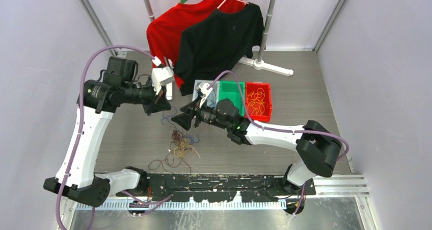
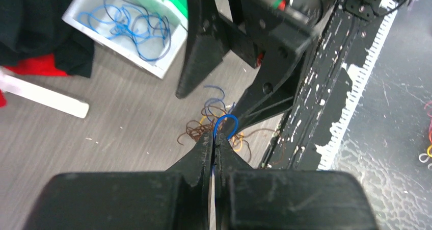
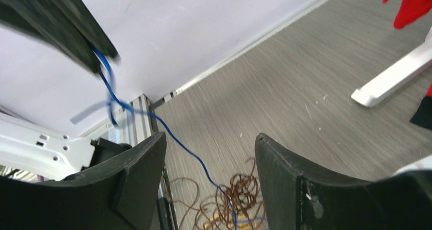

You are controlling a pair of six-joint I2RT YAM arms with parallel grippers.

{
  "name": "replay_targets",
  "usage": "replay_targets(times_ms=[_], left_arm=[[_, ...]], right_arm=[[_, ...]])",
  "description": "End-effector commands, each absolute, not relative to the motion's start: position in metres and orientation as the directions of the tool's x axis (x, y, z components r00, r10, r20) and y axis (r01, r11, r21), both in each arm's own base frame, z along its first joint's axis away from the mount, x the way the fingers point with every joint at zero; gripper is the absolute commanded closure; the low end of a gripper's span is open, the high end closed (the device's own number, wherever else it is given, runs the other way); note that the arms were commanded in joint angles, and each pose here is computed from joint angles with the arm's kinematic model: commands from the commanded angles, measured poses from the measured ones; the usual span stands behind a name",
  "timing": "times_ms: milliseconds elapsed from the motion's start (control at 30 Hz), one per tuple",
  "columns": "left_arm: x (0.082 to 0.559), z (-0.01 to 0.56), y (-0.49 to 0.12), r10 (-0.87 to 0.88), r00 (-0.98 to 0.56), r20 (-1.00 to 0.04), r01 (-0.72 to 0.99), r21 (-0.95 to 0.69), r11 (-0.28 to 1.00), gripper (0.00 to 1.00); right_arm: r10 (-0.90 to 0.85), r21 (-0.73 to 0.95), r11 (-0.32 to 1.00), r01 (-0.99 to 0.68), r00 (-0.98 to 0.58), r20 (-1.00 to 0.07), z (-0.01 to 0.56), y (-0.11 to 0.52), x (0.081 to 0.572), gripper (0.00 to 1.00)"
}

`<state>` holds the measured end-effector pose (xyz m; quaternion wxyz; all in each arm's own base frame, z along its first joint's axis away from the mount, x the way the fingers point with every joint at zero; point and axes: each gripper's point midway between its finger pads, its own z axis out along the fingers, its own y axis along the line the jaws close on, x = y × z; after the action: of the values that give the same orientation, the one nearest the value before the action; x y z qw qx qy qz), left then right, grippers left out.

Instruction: Untangle the cables

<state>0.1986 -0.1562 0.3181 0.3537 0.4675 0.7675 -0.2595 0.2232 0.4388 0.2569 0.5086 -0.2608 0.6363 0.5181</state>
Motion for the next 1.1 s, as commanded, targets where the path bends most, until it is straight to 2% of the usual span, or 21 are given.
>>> replay_targets(times_ms=[0,133,267,567,700,833,1067], left_arm=[[0.208,0.363,-0.164,0.470,-0.213,-0.857,0.900,0.015,0.435,1.00],[0.208,0.385,-0.167,0.439,-0.177,-0.881,0.896,0.040,0.441,1.00],[0.205,0.393,-0.170,0.420,-0.167,-0.892,0.899,0.037,0.436,1.00],[0.201,0.402,-0.180,0.403,-0.151,-0.903,0.909,0.033,0.414,1.00],[0.199,0.413,-0.184,0.390,-0.138,-0.910,0.913,0.036,0.406,1.00],[0.196,0.428,-0.187,0.379,-0.104,-0.920,0.917,0.059,0.395,1.00],[0.202,0.466,-0.191,0.339,-0.020,-0.941,0.909,0.123,0.398,1.00]], right_arm=[[0.250,0.403,0.307,-0.862,-0.335,-0.908,0.272,0.431,0.216,0.31],[0.243,0.410,0.293,-0.864,-0.347,-0.906,0.264,0.424,0.208,0.31],[0.273,0.394,0.208,-0.895,-0.334,-0.902,0.281,0.422,0.192,0.29],[0.292,0.328,0.151,-0.933,-0.275,-0.916,0.317,0.447,0.191,0.29],[0.267,0.329,0.221,-0.918,-0.268,-0.926,0.309,0.461,0.208,0.36],[0.268,0.350,0.249,-0.903,-0.283,-0.921,0.299,0.467,0.217,0.49],[0.224,0.401,0.324,-0.857,-0.343,-0.912,0.248,0.470,0.230,0.53]])
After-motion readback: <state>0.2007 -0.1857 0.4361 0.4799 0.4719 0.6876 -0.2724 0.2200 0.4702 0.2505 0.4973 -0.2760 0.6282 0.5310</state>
